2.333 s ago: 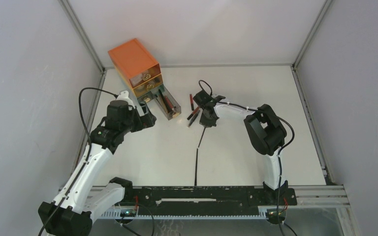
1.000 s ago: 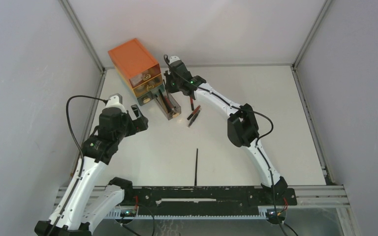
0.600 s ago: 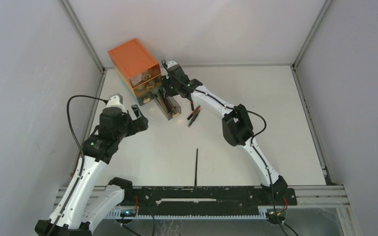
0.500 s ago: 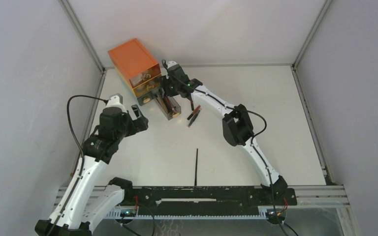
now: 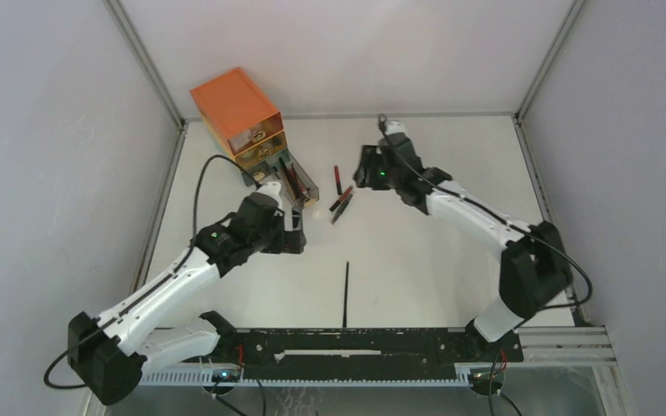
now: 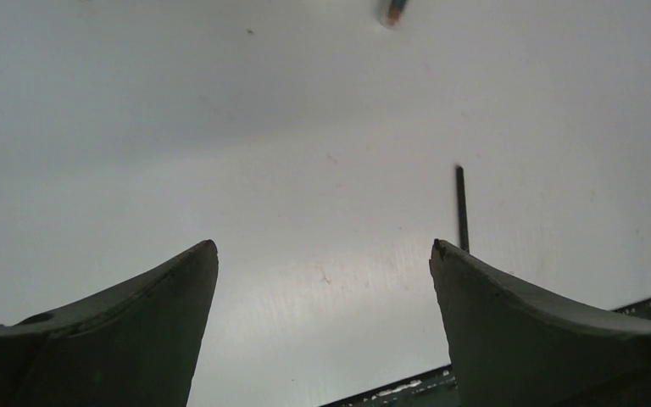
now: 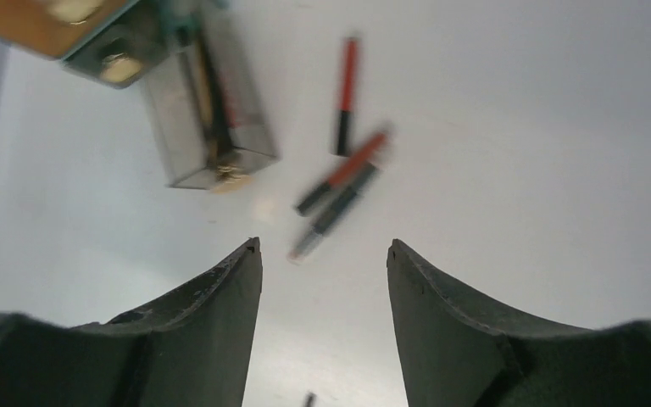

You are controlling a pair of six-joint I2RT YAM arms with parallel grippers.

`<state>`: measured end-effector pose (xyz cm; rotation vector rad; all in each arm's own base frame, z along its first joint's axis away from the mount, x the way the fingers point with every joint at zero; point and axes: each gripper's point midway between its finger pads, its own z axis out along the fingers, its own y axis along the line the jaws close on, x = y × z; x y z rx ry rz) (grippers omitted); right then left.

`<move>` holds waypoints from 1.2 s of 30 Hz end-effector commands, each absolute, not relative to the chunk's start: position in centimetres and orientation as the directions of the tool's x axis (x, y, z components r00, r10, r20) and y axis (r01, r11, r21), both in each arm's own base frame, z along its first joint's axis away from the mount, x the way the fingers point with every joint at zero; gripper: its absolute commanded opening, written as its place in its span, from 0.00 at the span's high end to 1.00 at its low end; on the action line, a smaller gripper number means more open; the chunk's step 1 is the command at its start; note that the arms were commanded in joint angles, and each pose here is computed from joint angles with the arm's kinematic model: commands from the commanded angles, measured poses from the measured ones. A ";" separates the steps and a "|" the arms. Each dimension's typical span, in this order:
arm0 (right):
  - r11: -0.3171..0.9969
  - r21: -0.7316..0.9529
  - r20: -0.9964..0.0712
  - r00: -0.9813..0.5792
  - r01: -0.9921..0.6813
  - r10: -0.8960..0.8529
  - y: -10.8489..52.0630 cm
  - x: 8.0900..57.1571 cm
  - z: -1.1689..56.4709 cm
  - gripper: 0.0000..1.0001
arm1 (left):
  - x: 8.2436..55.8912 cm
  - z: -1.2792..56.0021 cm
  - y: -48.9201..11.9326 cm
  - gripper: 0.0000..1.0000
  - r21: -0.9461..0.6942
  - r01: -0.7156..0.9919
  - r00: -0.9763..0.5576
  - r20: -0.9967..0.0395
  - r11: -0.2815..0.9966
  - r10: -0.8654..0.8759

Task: Organize the makeup
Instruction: Place the makeup brush in the drawer, then pick up the makeup brush from the center of the board.

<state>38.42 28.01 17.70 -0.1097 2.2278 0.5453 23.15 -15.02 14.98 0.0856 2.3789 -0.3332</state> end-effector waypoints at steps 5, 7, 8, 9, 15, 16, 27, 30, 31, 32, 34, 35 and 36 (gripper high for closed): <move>0.957 0.291 -0.617 -0.761 0.018 0.202 19.9 32.6 10.5 0.37 | 18.9 9.9 -22.8 0.10 -0.263 0.305 -0.846 -0.516 0.915 0.133; 0.937 0.349 -0.589 -0.771 0.026 0.241 20.1 31.7 10.0 0.37 | 17.8 8.2 -23.8 0.11 -0.242 0.326 -0.864 -0.468 0.914 0.184; 0.929 0.368 -0.577 -0.775 0.037 0.259 20.0 31.5 9.7 0.37 | 17.4 7.7 -24.4 0.12 -0.241 0.338 -0.870 -0.449 0.910 0.204; 0.926 0.375 -0.565 -0.778 0.056 0.276 19.8 31.2 9.3 0.37 | 17.1 7.5 -25.1 0.12 -0.242 0.353 -0.871 -0.438 0.904 0.223; 0.919 0.377 -0.540 -0.777 0.120 0.323 18.5 30.4 8.8 0.37 | 15.7 6.2 -28.8 0.21 -0.186 0.409 -0.881 -0.337 0.893 0.333; 0.918 0.379 -0.546 -0.772 0.118 0.325 18.3 30.2 9.0 0.37 | 15.5 5.4 -29.0 0.21 -0.159 0.408 -0.885 -0.310 0.899 0.347; 0.904 0.398 -0.575 -0.726 0.156 0.379 15.4 29.2 10.0 0.37 | 14.7 2.2 -31.3 0.43 -0.114 0.416 -0.904 -0.160 0.902 0.396; 0.901 0.402 -0.586 -0.710 0.164 0.391 14.9 29.1 10.4 0.37 | 14.5 1.4 -31.2 0.47 -0.099 0.413 -0.907 -0.129 0.905 0.400; 0.900 0.403 -0.591 -0.704 0.164 0.393 14.7 29.1 10.5 0.38 | 14.5 1.3 -31.1 0.47 -0.095 0.411 -0.908 -0.126 0.906 0.399; 0.900 0.403 -0.595 -0.699 0.167 0.397 14.6 29.1 10.6 0.37 | 14.5 1.3 -31.0 0.48 -0.086 0.409 -0.909 -0.125 0.909 0.397; 0.899 0.403 -0.601 -0.691 0.170 0.401 14.3 29.1 10.8 0.38 | 15.0 1.0 -30.4 0.49 -0.047 0.405 -0.909 -0.131 0.913 0.396; 0.899 0.402 -0.604 -0.688 0.173 0.402 14.2 29.1 10.8 0.38 | 15.2 0.8 -30.1 0.52 -0.029 0.403 -0.909 -0.132 0.915 0.396; 0.898 0.403 -0.605 -0.685 0.177 0.407 14.1 29.1 10.8 0.38 | 15.4 0.7 -30.0 0.55 -0.015 0.403 -0.908 -0.133 0.915 0.398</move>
